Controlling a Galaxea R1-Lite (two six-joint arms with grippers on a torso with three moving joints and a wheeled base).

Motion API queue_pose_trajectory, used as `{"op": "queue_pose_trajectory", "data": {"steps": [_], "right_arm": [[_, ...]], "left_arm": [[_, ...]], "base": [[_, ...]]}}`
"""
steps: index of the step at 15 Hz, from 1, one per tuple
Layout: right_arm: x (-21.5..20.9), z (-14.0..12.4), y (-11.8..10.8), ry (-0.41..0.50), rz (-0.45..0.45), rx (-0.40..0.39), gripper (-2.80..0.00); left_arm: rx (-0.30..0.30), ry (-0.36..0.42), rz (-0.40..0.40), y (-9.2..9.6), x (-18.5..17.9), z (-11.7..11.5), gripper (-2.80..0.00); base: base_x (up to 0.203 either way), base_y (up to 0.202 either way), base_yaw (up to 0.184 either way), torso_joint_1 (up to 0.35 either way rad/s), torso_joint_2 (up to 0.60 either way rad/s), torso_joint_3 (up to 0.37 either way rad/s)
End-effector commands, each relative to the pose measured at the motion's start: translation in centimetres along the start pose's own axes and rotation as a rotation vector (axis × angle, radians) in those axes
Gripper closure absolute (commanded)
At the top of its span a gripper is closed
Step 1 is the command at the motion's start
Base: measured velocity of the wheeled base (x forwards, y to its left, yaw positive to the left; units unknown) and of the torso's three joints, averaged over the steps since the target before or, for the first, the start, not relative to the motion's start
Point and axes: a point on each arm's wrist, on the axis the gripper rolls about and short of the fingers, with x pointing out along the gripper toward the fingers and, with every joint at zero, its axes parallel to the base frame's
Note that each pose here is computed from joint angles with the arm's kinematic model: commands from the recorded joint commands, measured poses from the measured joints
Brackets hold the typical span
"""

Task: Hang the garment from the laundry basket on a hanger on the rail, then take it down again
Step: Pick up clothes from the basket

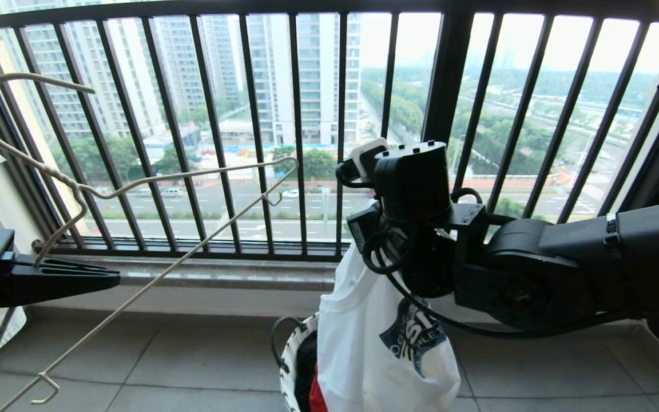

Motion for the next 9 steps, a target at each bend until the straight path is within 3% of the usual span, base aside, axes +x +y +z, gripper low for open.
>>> {"op": "queue_pose_trajectory", "data": {"steps": [1,5,9], "right_arm": [[0.4,0.4,-0.6,-0.008,-0.017,0.016,0.00],[0.1,1.1,-1.0,-0.027,-0.019,0.041,0.00],[0.0,2.2,-1.3,-0.058,0.002,0.110,0.00]], "left_arm": [[-0.011,0.067,-0.045,0.4,1.8,-0.4,0.00],[-0.046,0.183,-0.053,1.7,4.2,-1.3,0.00],[-0.017,0.212,-0.125,0.6,5.3,-1.8,0.00]], "base": [[0.000,0.000,0.000,0.000,0.00,0.000],[0.000,0.000,0.000,0.000,0.00,0.000],[0.000,0.000,0.000,0.000,0.00,0.000]]}}
